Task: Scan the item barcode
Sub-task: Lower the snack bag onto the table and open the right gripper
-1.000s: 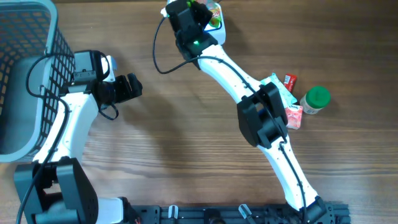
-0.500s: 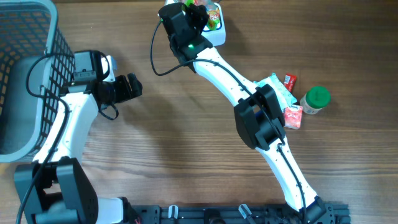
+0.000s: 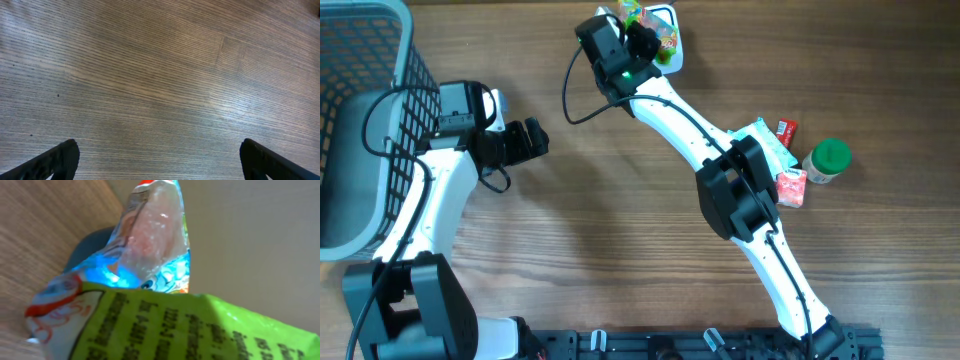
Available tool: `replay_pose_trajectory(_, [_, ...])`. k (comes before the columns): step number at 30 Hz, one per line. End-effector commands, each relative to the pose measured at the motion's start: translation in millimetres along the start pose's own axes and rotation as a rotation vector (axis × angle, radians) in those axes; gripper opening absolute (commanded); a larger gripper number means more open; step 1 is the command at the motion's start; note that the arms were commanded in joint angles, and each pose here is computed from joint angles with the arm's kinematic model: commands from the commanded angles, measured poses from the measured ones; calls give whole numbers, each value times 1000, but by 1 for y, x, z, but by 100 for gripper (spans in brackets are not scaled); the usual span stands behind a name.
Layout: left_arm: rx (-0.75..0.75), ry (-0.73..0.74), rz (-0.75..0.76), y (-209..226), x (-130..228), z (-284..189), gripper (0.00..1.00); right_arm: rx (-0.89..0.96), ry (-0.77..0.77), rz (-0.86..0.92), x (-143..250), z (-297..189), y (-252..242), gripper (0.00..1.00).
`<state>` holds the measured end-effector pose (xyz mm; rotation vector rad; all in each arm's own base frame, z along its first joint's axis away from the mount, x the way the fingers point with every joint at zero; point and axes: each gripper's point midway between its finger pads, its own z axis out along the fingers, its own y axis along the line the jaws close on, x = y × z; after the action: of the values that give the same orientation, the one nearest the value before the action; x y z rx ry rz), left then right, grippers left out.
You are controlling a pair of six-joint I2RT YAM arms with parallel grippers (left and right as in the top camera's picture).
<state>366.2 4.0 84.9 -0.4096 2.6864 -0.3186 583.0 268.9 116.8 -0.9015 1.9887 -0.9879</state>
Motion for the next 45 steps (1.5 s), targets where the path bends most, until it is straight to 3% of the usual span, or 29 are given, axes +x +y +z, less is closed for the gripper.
replay_pose_trajectory(1, [3,-34,7,0,-9,-8,100,-125,-36,161,-6,1,29,4])
replay_pose_trajectory(5, [3,-34,7,0,-9,-8,100,-160,-60,180,-9,1,21,4])
replay_pose_trajectory(10, [3,-34,7,0,-9,-8,100,-127,-89,328,-11,-24,-59,4])
replay_pose_trajectory(15, [3,-34,7,0,-9,-8,100,-359,-146,479,0,-80,-116,4])
replay_pose_trajectory(18, [3,-34,7,0,-9,-8,100,-586,-86,550,39,-110,-131,4])
replay_pose_trajectory(22, [3,-34,7,0,-9,-8,100,-943,31,537,82,-133,-101,4])
replay_pose_trajectory(25, [3,-34,7,0,-9,-8,100,-1197,236,464,133,-146,-52,4])
replay_pose_trajectory(31, [3,-34,7,0,-9,-8,100,-1403,507,239,217,-161,51,4])
replay_pose_trajectory(35, [2,-34,7,0,-9,-8,100,-1428,615,205,257,-162,93,4])
replay_pose_trajectory(36, [3,-34,7,0,-9,-8,100,-1425,631,200,264,-162,98,6])
replay_pose_trajectory(38, [3,-34,7,0,-9,-8,100,-1428,645,198,270,-163,103,23])
replay_pose_trajectory(39, [3,-34,7,0,-9,-8,100,-1415,653,201,271,-161,102,42])
replay_pose_trajectory(41, [3,-34,7,0,-9,-8,100,-1308,710,216,277,-150,93,59])
replay_pose_trajectory(43, [3,-34,7,0,-9,-8,100,-1078,785,259,284,-126,68,61])
replay_pose_trajectory(45, [3,-34,7,0,-9,-8,100,-1017,753,283,274,-118,51,61])
